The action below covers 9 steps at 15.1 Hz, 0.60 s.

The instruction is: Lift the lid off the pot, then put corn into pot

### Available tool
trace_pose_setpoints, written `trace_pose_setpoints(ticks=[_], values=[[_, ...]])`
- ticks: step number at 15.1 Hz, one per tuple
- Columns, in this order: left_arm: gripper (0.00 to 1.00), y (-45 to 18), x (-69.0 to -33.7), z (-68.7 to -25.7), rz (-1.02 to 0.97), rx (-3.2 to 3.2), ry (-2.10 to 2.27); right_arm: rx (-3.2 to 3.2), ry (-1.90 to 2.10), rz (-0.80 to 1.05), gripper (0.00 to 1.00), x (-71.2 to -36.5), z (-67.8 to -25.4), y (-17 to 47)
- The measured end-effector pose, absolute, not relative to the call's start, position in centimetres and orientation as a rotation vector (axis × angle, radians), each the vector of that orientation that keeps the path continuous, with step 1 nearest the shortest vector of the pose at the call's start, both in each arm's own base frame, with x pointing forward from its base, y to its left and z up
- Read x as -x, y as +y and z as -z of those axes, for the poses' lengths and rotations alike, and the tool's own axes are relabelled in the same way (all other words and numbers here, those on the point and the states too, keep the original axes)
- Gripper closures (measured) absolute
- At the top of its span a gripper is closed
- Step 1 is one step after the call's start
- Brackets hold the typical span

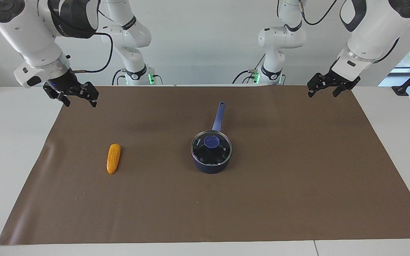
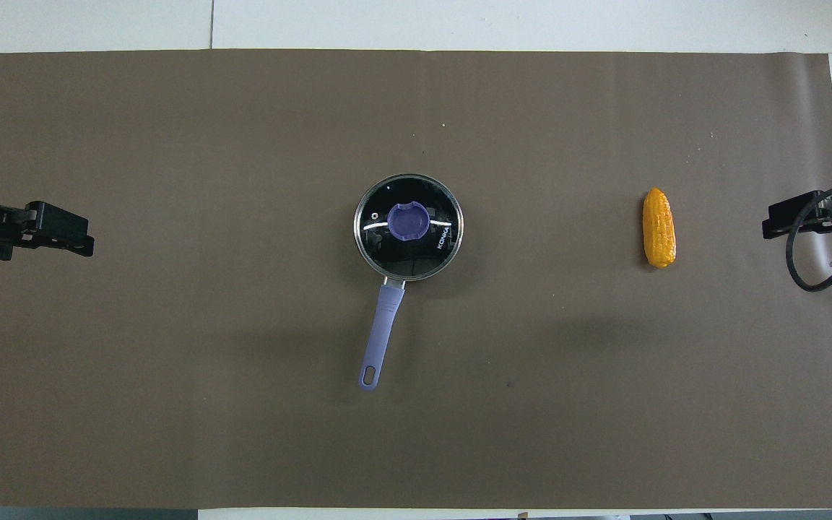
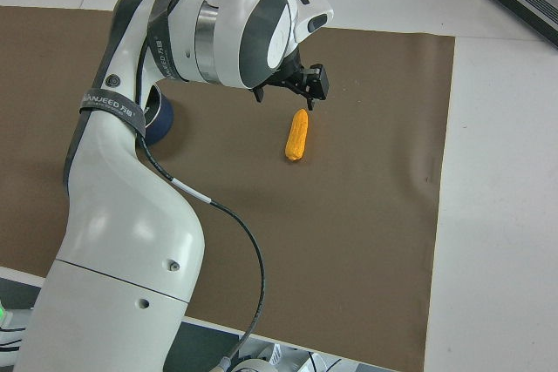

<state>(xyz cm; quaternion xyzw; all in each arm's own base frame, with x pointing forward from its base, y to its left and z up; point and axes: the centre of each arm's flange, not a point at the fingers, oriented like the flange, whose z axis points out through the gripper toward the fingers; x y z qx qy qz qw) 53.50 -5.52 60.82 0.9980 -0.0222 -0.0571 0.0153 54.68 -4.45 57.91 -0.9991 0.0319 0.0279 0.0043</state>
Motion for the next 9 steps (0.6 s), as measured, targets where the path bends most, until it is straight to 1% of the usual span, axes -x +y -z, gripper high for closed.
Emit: trace_pose_setpoints(ticks=[7, 9], values=[[0.0, -5.7, -53.5, -60.8, 0.172, -3.105, -0.074, 3.13, 0.099, -0.086, 0.0, -54.7, -57.9, -4.4], [0.0, -6.7, -54.1, -61.1, 0.093, -3.103, -0.074, 3.13, 0.101, -0.083, 0.0, -54.6, -58.1, -4.5]])
